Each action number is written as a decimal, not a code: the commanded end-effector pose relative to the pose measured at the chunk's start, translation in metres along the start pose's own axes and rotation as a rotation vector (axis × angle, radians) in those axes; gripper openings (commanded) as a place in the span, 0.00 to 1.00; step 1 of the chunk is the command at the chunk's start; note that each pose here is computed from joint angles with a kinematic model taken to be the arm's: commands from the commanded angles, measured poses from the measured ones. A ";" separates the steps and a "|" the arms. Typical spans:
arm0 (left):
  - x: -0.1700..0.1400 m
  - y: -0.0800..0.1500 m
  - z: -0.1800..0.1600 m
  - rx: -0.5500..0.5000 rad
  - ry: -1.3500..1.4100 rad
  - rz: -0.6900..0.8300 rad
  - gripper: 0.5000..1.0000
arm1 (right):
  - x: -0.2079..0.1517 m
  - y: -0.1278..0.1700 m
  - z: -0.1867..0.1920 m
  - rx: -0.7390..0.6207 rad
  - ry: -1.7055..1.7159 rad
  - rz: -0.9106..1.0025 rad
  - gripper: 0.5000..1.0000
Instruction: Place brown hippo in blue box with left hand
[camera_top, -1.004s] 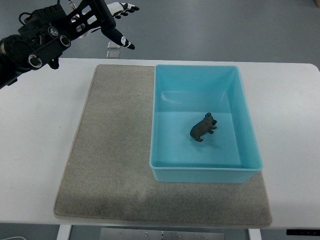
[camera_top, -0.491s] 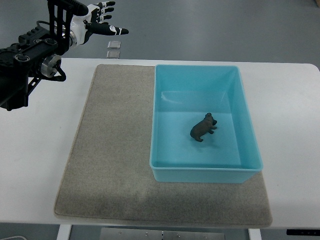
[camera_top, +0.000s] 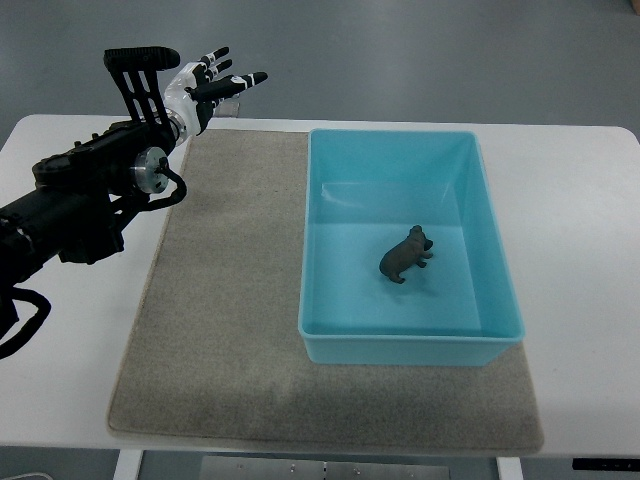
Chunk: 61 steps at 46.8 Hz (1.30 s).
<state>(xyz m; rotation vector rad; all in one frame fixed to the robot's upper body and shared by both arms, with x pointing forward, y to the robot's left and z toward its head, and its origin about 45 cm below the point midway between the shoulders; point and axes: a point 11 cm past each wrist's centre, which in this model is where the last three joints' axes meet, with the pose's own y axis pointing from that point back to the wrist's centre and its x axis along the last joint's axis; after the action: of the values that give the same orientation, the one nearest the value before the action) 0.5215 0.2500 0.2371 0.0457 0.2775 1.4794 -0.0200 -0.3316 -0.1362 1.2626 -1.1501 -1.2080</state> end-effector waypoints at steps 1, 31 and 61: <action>-0.001 0.001 -0.003 -0.034 0.050 -0.003 0.99 | 0.000 0.000 0.000 0.000 0.000 0.000 0.87; -0.006 0.004 -0.006 -0.083 0.226 -0.065 0.99 | 0.000 0.000 0.000 0.000 0.000 0.000 0.87; -0.005 0.002 0.004 -0.107 0.229 -0.052 0.99 | -0.021 -0.002 -0.001 0.003 0.002 -0.078 0.87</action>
<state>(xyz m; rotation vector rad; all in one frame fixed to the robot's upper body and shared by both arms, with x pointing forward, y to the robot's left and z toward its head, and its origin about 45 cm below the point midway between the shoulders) 0.5197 0.2464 0.2412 -0.2158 0.3839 1.4473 -0.0198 -0.3284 -0.1365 1.2705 -1.1470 -1.2180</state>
